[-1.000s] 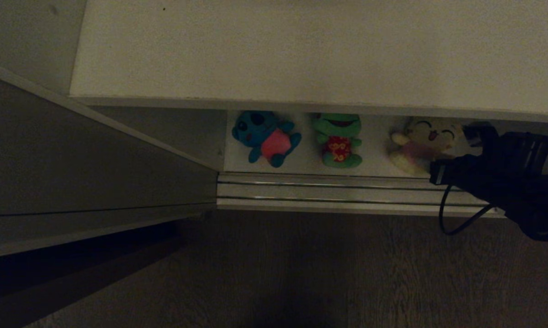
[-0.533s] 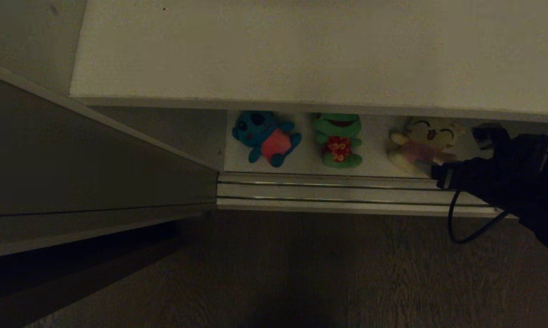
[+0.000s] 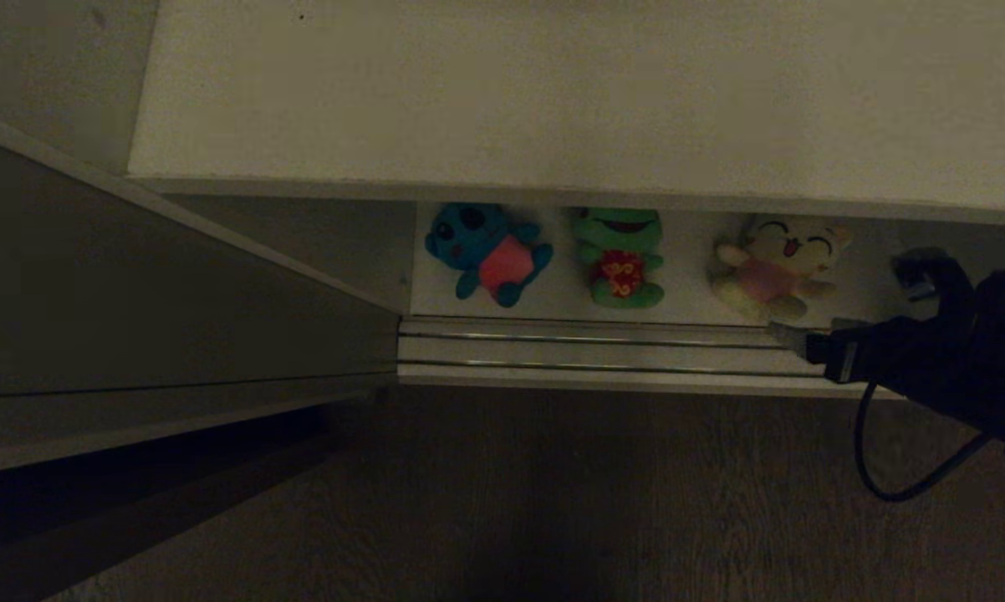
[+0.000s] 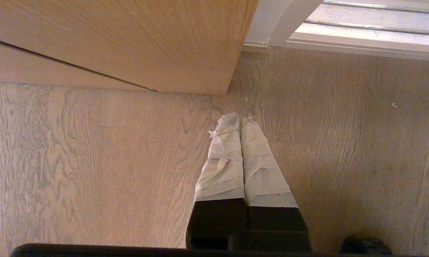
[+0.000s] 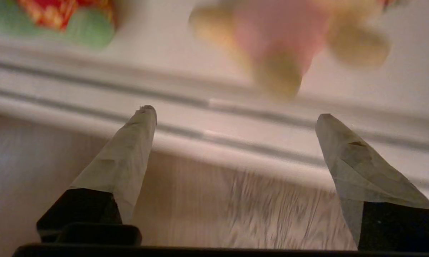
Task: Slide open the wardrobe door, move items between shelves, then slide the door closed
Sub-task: Close the door
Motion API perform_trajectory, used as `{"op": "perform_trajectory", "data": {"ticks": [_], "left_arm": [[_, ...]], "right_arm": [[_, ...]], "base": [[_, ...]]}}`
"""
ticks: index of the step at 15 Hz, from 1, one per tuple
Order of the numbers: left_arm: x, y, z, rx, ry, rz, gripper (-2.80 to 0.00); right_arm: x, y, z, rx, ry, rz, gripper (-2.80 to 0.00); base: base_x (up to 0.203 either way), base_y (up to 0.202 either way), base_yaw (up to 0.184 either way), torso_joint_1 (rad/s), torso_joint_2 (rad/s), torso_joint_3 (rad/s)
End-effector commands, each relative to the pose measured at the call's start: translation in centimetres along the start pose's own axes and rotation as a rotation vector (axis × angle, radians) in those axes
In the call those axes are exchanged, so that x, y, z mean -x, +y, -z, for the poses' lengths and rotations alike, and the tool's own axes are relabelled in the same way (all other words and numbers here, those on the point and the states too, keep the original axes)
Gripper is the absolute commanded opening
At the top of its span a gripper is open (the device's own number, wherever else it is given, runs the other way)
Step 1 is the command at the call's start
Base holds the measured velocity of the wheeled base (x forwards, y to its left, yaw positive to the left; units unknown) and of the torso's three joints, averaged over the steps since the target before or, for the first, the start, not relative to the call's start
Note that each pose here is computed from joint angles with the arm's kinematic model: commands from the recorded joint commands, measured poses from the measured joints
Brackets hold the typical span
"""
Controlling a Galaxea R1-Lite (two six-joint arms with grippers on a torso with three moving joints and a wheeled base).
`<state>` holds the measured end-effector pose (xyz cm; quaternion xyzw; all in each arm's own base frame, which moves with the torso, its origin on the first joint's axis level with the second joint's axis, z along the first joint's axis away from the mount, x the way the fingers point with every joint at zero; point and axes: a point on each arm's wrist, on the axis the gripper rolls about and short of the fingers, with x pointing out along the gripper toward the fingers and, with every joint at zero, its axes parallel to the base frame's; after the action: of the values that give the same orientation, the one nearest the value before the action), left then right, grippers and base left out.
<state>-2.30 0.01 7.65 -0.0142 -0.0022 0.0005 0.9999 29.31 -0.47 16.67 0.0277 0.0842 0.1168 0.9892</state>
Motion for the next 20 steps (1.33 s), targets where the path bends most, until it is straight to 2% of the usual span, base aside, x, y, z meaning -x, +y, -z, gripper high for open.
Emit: {"op": "perform_trajectory", "data": {"ticks": [1, 6, 7, 10, 14, 20], "left_arm": [[0.0, 0.0, 0.0, 0.001, 0.0, 0.0, -2.8], [0.0, 0.0, 0.0, 0.001, 0.0, 0.0, -2.8], [0.0, 0.0, 0.0, 0.001, 0.0, 0.0, -2.8], [0.0, 0.0, 0.0, 0.001, 0.0, 0.0, -2.8], [0.0, 0.0, 0.0, 0.001, 0.0, 0.0, -2.8], [0.0, 0.0, 0.0, 0.001, 0.0, 0.0, -2.8]], "right_arm": [[1.6, 0.6, 0.7, -0.004, 0.018, -0.009, 0.0], [6.0, 1.8, 1.9, 0.005, 0.04, -0.019, 0.0], [7.0, 2.1, 2.2, 0.006, 0.041, -0.017, -2.8], [9.8, 2.8, 3.8, -0.002, 0.08, -0.01, -2.8], [13.8, 3.7, 4.3, -0.023, 0.112, 0.001, -2.8], [22.4, 6.1, 5.5, -0.008, 0.069, 0.002, -2.8]], "base": [[0.0, 0.0, 0.0, 0.0, 0.0, 0.0], [0.0, 0.0, 0.0, 0.0, 0.0, 0.0], [0.0, 0.0, 0.0, 0.0, 0.0, 0.0], [0.0, 0.0, 0.0, 0.0, 0.0, 0.0], [0.0, 0.0, 0.0, 0.0, 0.0, 0.0], [0.0, 0.0, 0.0, 0.0, 0.0, 0.0]]}}
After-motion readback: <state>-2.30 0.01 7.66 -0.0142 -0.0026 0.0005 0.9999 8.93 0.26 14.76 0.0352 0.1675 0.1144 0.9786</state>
